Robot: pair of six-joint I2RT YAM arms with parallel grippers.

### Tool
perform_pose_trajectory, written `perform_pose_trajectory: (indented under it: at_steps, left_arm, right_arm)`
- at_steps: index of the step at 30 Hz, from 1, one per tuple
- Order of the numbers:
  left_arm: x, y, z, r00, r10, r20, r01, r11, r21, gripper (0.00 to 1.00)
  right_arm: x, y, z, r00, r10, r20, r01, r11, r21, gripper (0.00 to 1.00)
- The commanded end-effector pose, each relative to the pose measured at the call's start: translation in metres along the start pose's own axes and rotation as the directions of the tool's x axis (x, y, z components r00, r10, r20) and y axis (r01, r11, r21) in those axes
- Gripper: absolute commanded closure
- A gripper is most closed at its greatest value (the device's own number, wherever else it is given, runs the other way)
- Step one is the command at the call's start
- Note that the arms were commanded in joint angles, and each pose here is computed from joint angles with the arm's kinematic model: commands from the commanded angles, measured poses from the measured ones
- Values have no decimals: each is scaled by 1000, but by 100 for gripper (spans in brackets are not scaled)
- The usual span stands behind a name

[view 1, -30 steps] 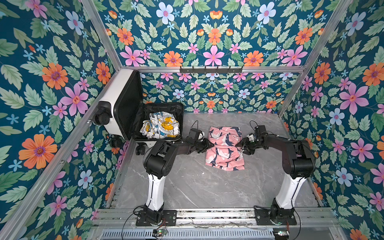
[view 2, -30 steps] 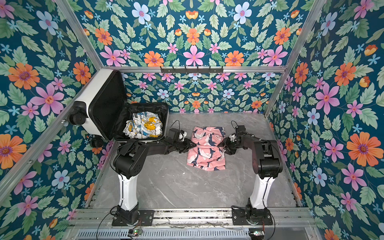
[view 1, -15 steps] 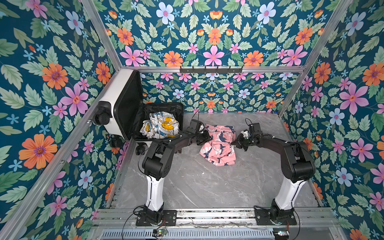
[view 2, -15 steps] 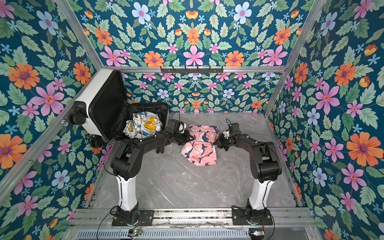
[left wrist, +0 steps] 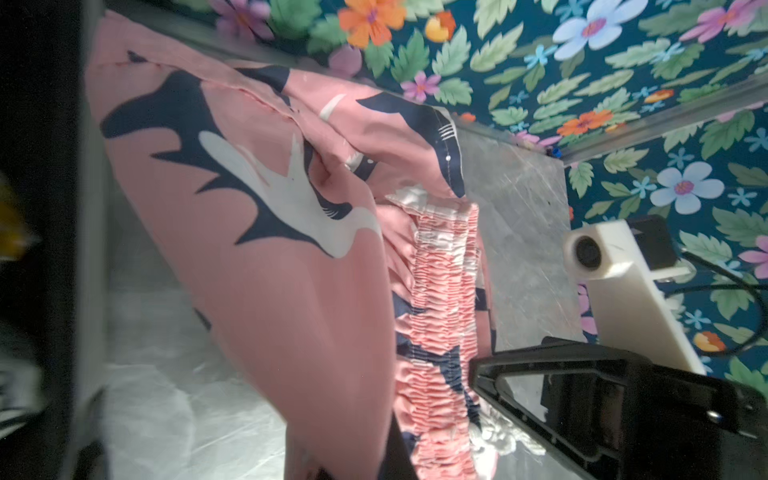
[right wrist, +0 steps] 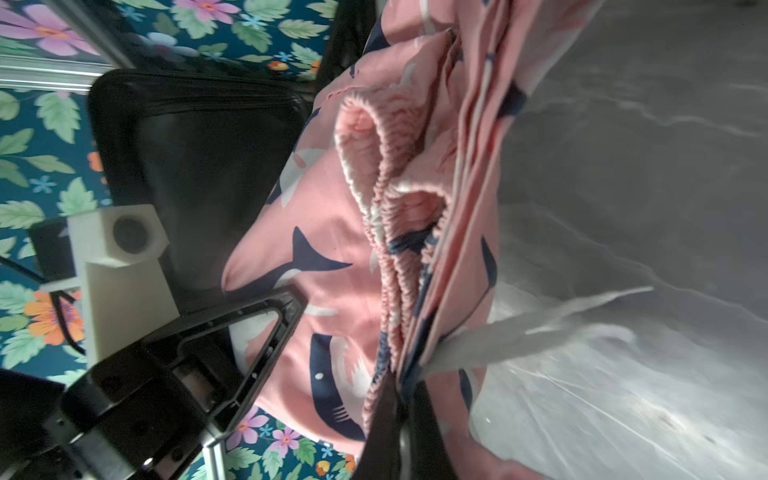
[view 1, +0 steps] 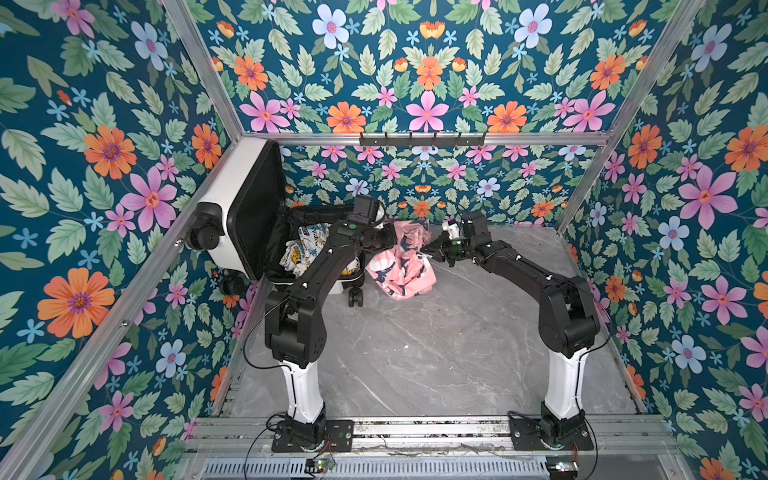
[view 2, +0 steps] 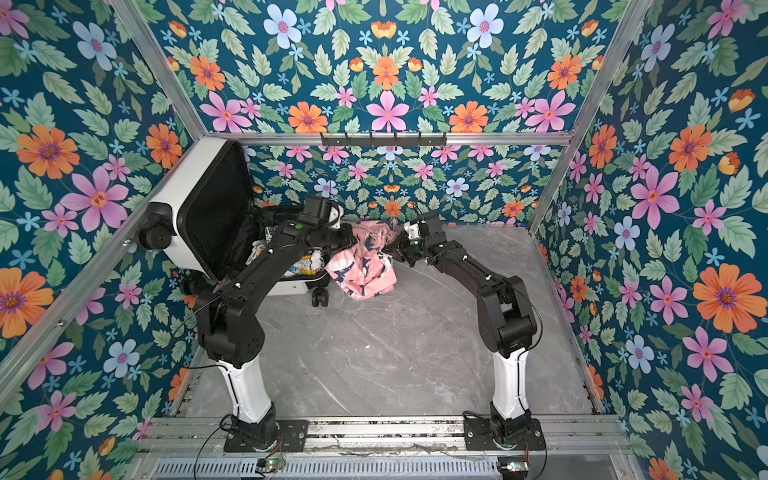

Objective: Pack the luggage
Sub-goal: 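Lift the pink shorts with both grippers and lower them into the suitcase, then open both grippers and withdraw the right arm from the suitcase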

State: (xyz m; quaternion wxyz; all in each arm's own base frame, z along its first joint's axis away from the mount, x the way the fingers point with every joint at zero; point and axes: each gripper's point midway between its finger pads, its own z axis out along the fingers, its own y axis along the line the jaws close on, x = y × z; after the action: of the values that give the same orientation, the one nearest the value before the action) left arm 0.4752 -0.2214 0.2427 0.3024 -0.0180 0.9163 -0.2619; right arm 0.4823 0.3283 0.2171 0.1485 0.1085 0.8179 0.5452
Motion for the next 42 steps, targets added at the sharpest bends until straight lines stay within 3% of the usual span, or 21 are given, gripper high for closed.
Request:
perform_pose_trajectory:
  at_steps: [1, 11, 15, 18, 24, 25, 26, 27, 28, 34, 38, 42]
  left_arm:
    - [-13, 26, -28, 997, 72, 28, -68, 989, -128, 92]
    - [-84, 105, -96, 964, 153, 218, -65, 929, -364, 95]
    - [-102, 140, -102, 954, 172, 246, -54, 904, -425, 95]
    - [-112, 172, -99, 958, 128, 256, -1, 896, -445, 99]
    - [-120, 218, -78, 962, 116, 249, 25, 866, -499, 100]
    - [-122, 221, -73, 961, 127, 246, 14, 864, -503, 100]
    - [-123, 226, -68, 961, 137, 241, 5, 861, -509, 100]
    - [-124, 230, -63, 961, 141, 237, 1, 858, -514, 100]
    - [-125, 236, -58, 963, 138, 232, 3, 854, -521, 100]
    - [-115, 281, -35, 979, 106, 177, 12, 827, -562, 100]
    - [-110, 315, -38, 980, 57, 192, 74, 790, -609, 100]
    - [-111, 334, -35, 981, 69, 183, 66, 763, -643, 100]
  right_arm:
    - [-10, 42, 20, 999, -25, 19, 27, 993, -117, 100]
    - [-8, 116, 109, 993, -116, 32, 120, 923, -365, 100]
    - [-13, 117, 140, 992, -99, 72, 120, 905, -407, 100]
    - [-22, 100, 158, 991, -41, 131, 93, 905, -415, 100]
    - [-14, 79, 183, 975, -46, 218, 123, 928, -351, 100]
    - [-12, 76, 187, 975, -43, 219, 117, 933, -340, 90]
    - [-10, 72, 190, 976, -35, 214, 107, 935, -338, 67]
    - [-10, 69, 191, 978, -24, 206, 95, 936, -340, 40]
    - [-10, 67, 192, 980, -17, 198, 86, 935, -343, 2]
    - [-12, 75, 181, 985, -33, 169, 93, 928, -361, 1]
    - [-18, 86, 163, 984, -57, 166, 116, 921, -372, 1]
    - [-13, 103, 148, 985, -103, 139, 149, 912, -382, 1]
